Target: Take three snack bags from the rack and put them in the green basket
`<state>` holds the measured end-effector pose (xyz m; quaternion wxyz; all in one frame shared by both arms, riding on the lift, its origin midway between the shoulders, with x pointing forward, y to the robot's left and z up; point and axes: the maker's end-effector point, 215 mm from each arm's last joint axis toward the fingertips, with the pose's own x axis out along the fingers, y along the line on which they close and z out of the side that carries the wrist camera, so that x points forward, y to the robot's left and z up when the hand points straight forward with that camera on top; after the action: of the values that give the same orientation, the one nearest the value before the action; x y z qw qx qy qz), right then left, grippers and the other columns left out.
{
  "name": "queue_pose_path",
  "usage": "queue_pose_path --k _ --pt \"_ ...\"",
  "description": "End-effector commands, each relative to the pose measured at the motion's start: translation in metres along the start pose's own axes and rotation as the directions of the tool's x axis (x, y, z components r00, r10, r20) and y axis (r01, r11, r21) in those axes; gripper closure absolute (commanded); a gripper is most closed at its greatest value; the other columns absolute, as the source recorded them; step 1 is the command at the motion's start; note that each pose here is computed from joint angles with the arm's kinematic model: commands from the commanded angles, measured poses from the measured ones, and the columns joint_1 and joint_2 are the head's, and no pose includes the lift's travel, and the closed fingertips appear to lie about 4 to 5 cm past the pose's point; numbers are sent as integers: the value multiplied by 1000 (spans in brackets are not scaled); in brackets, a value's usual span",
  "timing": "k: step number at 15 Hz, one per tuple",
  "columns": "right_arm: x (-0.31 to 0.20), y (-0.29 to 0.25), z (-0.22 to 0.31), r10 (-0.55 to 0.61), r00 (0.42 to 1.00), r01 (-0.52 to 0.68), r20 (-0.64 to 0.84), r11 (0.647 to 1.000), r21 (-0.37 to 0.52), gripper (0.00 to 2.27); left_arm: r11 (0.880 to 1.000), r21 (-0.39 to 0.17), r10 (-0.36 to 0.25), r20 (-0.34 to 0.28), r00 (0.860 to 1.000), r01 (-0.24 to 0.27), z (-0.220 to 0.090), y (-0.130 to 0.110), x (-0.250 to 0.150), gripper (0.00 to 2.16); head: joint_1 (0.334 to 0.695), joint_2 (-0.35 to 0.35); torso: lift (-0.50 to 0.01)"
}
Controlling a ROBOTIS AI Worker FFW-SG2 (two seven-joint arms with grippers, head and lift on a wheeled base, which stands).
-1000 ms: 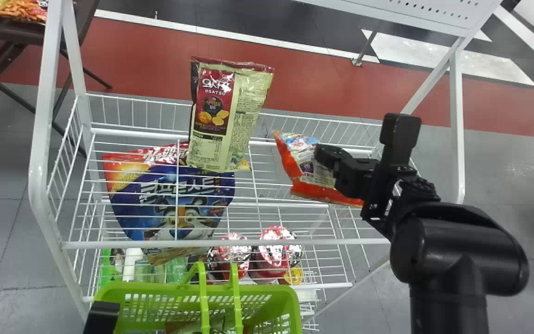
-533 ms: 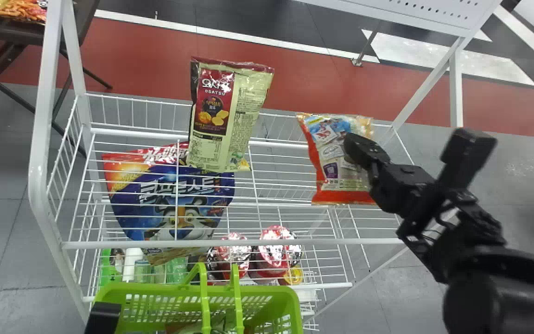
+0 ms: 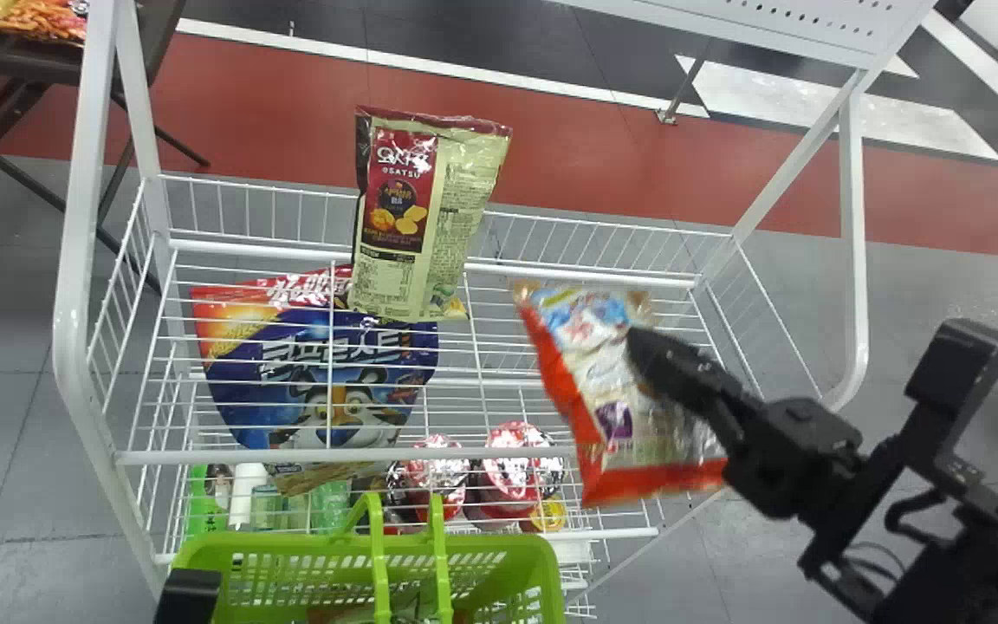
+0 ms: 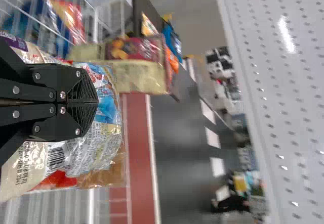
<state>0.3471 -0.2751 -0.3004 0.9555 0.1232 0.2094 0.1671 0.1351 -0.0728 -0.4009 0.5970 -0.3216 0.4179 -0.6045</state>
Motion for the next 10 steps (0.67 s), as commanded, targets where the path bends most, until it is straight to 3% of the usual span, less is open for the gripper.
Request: queue_pose_path --k 1,3,6,10 --pt "-14 17 -51 58 982 -38 -177 993 113 2226 1000 -1 5 16 1000 -5 5 2 -7 1409 695 -350 -7" --pt "-30 34 -89 105 946 -50 -307 982 180 2226 1000 1 3 20 1000 -4 7 2 -7 1409 695 -350 -7" --pt "-63 70 -143 215 845 -79 -490 956 284 2226 1000 6 -3 25 1000 3 8 -2 -8 1409 695 -350 -7" --pt "-64 97 -179 284 781 -127 -557 944 304 2226 1000 8 -9 24 1000 9 8 -4 -6 1409 695 -350 -7"
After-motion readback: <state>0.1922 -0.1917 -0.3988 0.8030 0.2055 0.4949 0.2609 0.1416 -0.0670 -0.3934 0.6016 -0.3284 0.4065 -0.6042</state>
